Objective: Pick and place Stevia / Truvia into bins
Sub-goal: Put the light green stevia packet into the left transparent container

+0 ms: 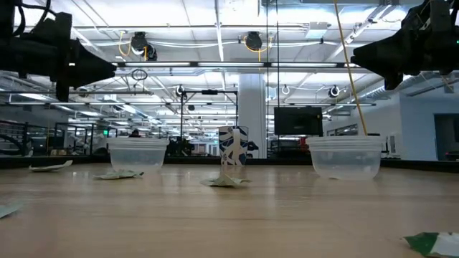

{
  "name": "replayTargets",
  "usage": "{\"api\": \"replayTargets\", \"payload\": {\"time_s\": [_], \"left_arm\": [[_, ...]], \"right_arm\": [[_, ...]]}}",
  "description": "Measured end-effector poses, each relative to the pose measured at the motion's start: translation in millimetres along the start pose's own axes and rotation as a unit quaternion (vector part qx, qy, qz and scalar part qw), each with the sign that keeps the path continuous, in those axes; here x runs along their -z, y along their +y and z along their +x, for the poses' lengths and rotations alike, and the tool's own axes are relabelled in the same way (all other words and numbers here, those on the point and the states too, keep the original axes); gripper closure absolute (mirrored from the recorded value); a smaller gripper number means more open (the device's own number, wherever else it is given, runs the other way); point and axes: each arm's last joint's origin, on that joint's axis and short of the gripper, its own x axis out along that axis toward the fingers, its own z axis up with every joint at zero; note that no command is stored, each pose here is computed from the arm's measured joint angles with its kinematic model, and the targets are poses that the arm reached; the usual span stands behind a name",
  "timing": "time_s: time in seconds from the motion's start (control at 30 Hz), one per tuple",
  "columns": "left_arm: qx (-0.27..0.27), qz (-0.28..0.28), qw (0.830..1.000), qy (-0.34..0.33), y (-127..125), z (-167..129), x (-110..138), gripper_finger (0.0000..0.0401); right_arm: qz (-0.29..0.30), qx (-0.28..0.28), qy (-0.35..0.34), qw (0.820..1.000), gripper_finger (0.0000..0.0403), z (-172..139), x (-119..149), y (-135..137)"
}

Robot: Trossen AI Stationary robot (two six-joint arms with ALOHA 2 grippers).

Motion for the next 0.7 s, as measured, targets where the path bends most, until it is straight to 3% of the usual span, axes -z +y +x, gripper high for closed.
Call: {"api": "replayTargets", "payload": {"time_s": [0.1, 0.2, 0.37, 0.43, 0.53, 0.6, 0.7], "left_arm": [[0.017, -0.002, 1.000, 0.017, -5, -1, -12, 0.0316], [0.005, 0.010, 0.999, 0.049, -13, -5, -42, 0.0316], [-0.037, 0.082, 0.986, 0.142, -34, -7, -99, 0.0316], [-0.059, 0.127, 0.969, 0.206, -43, -4, -111, 0.0316], [-0.132, 0.126, 0.933, 0.311, -50, 1, -112, 0.0316], [-0.176, 0.113, 0.897, 0.391, -52, 5, -100, 0.0316], [-0.207, 0.117, 0.829, 0.506, -55, 12, -70, 0.0316]], "right_arm": [[0.012, -0.011, 0.006, 1.000, 0.0298, 0, 1, 1], [0.019, -0.013, 0.007, 1.000, 0.0298, 0, 1, 1], [0.024, -0.013, 0.007, 1.000, 0.0298, 0, 1, 1], [0.024, -0.013, 0.007, 1.000, 0.0298, 0, 1, 1], [0.023, -0.013, 0.008, 1.000, 0.0298, 0, 1, 1], [0.021, -0.012, 0.012, 1.000, 0.0298, 0, 2, 1], [0.018, -0.011, 0.019, 1.000, 0.0298, 0, 4, 0]]}}
